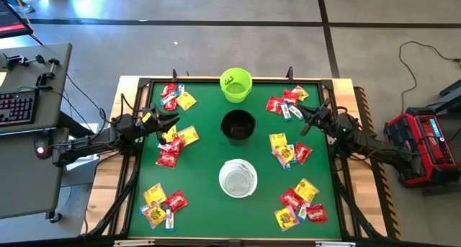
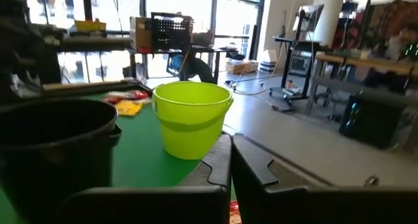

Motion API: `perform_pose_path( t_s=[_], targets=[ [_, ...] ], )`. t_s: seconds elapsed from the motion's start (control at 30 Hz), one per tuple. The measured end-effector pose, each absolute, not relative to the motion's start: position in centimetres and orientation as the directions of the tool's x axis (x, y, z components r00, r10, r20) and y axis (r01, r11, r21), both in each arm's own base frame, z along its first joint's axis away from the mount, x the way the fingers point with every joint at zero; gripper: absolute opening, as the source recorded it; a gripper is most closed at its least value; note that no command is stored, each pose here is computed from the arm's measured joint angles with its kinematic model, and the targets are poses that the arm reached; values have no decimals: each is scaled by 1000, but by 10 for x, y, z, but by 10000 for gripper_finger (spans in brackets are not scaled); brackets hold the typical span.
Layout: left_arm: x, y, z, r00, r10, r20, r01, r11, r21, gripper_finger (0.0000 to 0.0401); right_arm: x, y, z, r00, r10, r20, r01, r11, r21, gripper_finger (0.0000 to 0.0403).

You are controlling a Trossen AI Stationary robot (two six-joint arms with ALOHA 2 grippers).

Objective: Sort candy by brand, put in halloween buckets
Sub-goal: Put the white chocolate into the black bucket

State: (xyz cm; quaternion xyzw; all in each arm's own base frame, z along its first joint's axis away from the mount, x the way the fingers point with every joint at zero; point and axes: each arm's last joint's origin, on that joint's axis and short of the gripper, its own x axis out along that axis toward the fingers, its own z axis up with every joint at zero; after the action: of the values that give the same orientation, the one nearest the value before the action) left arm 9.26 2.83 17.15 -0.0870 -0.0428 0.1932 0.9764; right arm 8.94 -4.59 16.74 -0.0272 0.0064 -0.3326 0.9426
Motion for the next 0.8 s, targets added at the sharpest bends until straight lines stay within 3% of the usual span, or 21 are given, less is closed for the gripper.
perform_pose_path(
  t_s=[0.53,0.8],
  targets=[
    [93,28,171,922,385,50,-370,910,-186,89,89,-46,175,779,-621,87,627,777,-61,0],
    [93,28,172,922,385,50,-370,910,-186,89,90,-44,177,823,-559,100,558,829,42,0]
  ],
)
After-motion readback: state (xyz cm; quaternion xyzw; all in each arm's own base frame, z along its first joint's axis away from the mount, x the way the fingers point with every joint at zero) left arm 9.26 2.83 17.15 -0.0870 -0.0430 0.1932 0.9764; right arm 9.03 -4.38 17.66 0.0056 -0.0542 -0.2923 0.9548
